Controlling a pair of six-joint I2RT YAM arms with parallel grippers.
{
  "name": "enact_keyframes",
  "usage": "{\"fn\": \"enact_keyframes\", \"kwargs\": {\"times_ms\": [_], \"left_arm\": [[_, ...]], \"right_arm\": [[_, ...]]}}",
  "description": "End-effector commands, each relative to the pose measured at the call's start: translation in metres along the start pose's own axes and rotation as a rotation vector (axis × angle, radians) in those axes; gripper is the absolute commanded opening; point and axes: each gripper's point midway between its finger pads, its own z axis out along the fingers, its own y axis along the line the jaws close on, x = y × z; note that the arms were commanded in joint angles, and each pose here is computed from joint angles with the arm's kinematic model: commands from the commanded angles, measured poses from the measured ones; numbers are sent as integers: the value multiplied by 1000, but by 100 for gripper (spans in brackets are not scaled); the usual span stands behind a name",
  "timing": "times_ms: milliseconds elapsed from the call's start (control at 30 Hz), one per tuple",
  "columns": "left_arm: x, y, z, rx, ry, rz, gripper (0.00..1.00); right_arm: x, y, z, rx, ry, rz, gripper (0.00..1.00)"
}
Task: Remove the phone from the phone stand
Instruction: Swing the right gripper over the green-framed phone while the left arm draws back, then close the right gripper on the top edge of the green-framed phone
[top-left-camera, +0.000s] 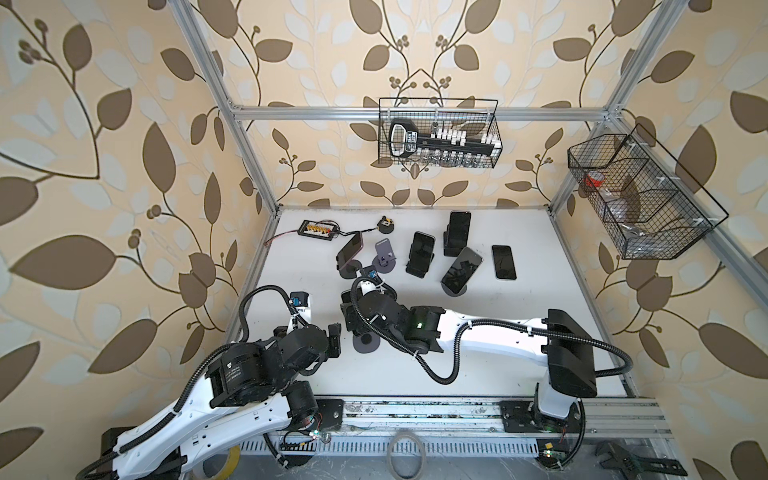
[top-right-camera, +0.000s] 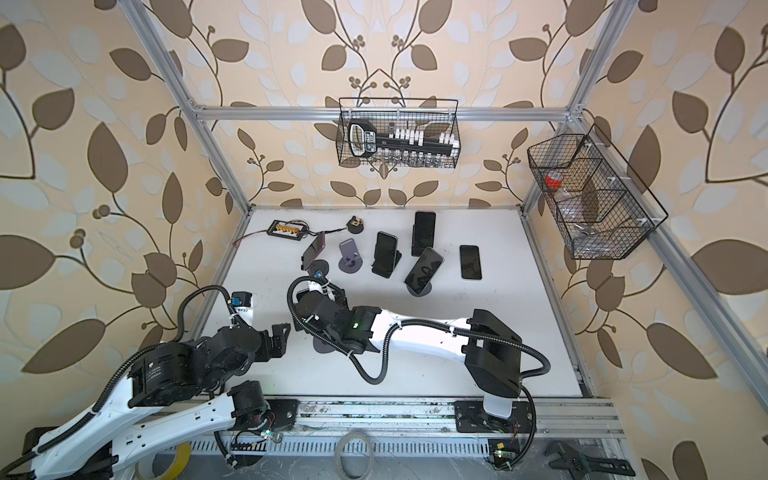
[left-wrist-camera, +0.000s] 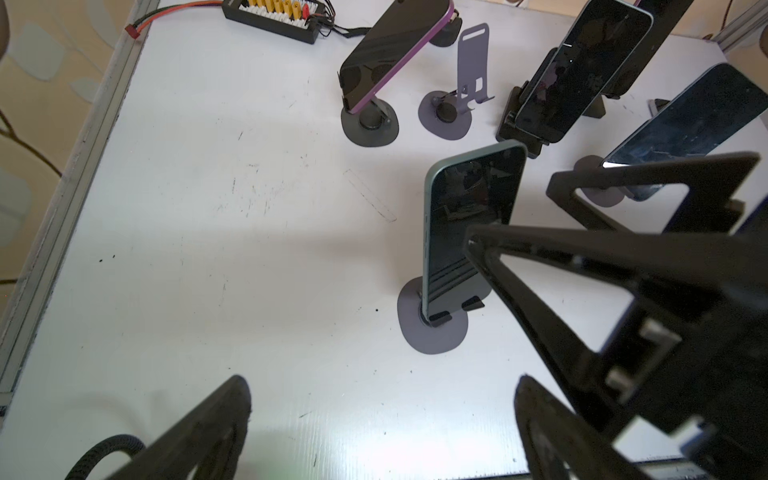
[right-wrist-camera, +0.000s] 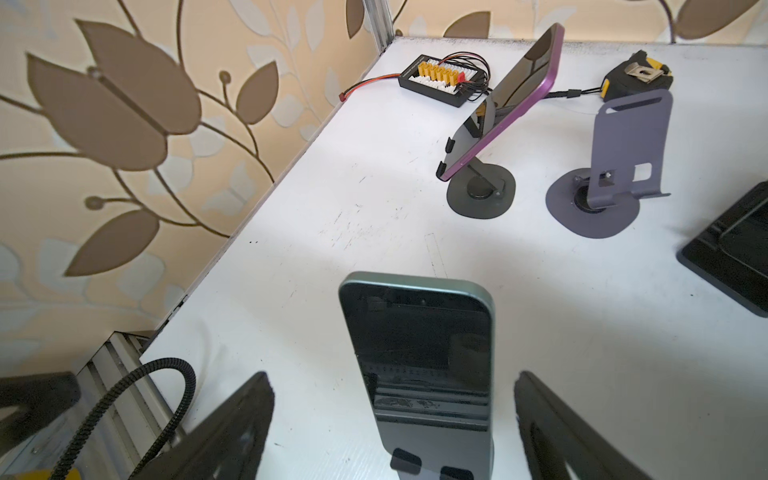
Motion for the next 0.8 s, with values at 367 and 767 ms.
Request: {"fn": "enact_keyframes", "kwargs": {"times_ms": [367,767], "left_arm": [[2,6,-14,93,-19,-60,99],[5,-8,-13,171,-10,-28,99]], "right_arm": [[10,-5,18,114,27,-13,92],[11,-4,25,140,24,-51,92]]}}
